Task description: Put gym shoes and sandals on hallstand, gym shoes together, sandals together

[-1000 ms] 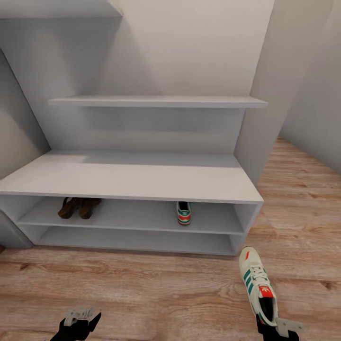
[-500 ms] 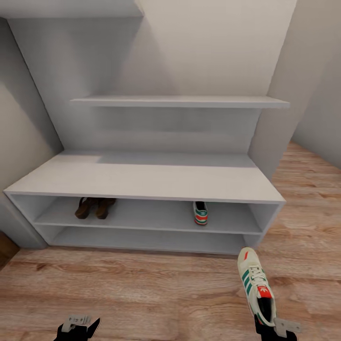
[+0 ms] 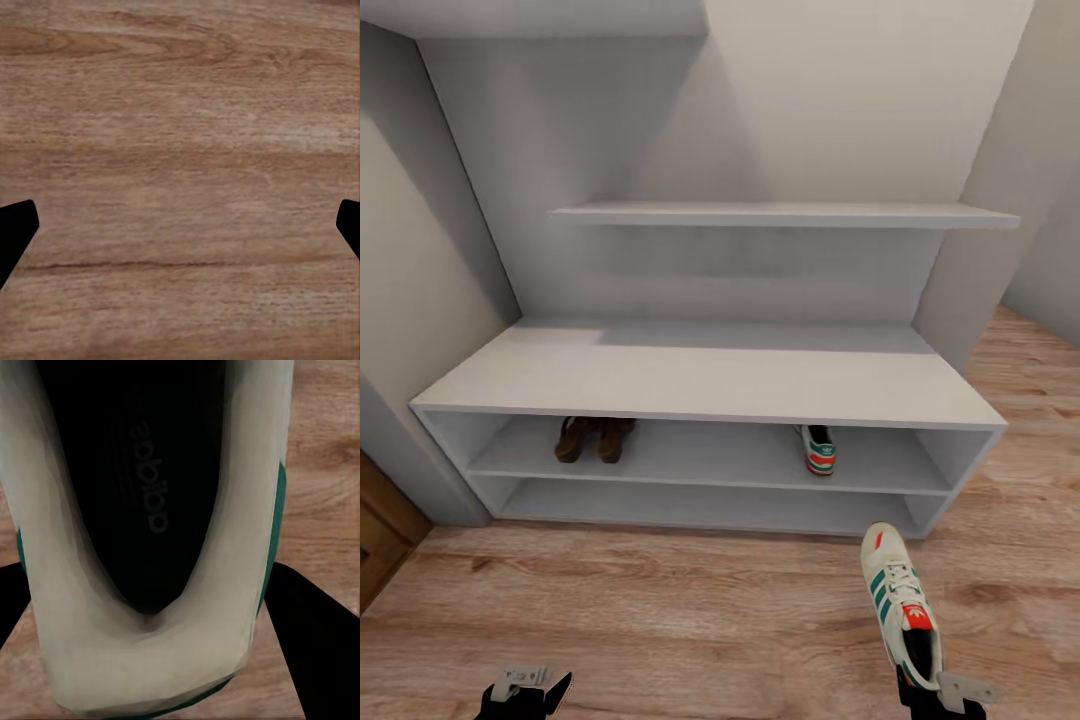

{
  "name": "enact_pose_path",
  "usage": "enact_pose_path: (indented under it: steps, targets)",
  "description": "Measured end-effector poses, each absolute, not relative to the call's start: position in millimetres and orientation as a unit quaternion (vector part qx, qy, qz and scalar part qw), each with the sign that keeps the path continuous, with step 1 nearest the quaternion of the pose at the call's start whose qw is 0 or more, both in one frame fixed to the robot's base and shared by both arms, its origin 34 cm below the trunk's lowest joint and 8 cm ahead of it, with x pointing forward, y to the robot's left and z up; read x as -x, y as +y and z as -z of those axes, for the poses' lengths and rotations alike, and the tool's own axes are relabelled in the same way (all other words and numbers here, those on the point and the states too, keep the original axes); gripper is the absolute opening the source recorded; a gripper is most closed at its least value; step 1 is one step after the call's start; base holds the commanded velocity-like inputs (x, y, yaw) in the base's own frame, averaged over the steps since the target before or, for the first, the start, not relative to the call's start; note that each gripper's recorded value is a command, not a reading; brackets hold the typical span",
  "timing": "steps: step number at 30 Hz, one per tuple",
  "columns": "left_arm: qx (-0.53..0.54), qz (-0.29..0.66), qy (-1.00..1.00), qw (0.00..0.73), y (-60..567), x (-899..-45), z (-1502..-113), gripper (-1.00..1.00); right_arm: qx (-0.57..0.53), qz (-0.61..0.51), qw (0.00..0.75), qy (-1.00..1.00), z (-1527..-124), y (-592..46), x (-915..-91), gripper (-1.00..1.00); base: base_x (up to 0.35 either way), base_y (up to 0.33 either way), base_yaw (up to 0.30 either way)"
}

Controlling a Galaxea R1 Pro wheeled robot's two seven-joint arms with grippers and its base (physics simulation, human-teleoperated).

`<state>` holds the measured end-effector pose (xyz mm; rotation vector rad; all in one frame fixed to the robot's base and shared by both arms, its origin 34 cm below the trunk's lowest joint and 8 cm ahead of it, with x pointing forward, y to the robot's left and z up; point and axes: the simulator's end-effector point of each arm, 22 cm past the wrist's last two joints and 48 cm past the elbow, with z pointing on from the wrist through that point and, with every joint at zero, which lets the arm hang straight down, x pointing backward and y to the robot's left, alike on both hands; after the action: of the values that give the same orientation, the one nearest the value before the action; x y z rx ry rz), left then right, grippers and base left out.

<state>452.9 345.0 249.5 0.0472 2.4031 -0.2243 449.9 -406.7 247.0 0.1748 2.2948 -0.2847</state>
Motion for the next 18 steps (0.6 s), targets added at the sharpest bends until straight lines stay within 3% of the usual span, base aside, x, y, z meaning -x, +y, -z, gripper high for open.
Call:
enact_pose_path:
  steps: [11,18]
  targets:
    - [-0.019,0.087,0.930,0.356,344.9,-452.8,-249.3,1.00,-0.069,0.112,0.399,0.907,-246.6,-405.6,-449.6,-1.00,-0.010,0.306,0.000]
    - [-0.019,0.087,0.930,0.355,344.9,-452.7,-249.2,1.00,-0.069,0.112,0.399,0.907,-246.4,-405.4,-449.6,-1.00,-0.143,0.294,-0.005]
